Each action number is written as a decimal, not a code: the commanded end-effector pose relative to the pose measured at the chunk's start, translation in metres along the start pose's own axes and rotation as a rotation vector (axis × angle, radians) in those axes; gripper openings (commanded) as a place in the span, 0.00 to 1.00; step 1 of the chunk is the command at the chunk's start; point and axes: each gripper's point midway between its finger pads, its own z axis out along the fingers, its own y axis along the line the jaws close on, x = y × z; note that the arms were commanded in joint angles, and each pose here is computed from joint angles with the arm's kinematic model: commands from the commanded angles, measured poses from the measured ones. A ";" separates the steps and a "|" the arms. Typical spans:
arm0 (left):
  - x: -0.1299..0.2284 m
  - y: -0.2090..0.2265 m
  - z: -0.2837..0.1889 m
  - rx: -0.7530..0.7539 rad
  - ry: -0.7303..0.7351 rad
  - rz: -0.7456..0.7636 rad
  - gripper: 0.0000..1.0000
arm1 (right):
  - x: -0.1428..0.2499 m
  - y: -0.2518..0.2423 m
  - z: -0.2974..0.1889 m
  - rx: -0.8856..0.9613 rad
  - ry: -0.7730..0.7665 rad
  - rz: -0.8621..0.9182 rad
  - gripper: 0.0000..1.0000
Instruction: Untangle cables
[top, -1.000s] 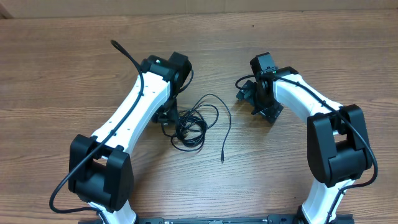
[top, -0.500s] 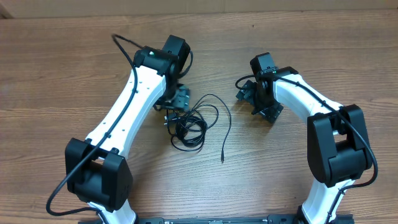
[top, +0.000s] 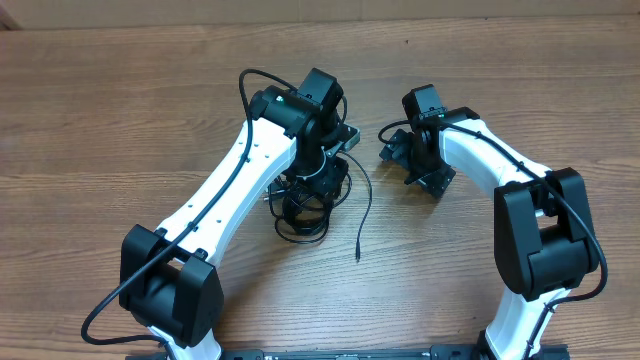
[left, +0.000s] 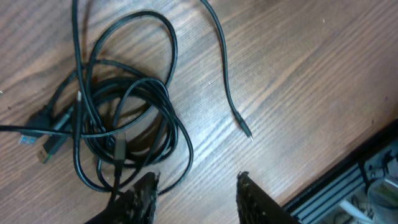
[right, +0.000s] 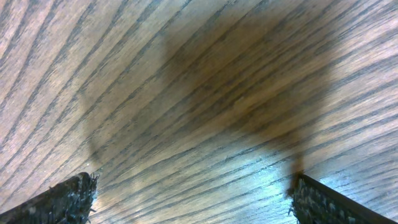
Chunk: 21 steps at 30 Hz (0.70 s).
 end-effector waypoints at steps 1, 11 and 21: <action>0.002 0.002 0.001 -0.030 -0.018 -0.058 0.41 | 0.016 -0.018 0.023 0.055 0.063 -0.011 1.00; 0.030 0.012 0.056 -0.034 0.053 -0.069 0.41 | 0.016 -0.018 0.023 0.054 0.062 -0.011 1.00; 0.036 0.013 0.085 -0.067 0.039 -0.036 0.41 | 0.016 -0.018 0.023 0.055 0.063 -0.011 1.00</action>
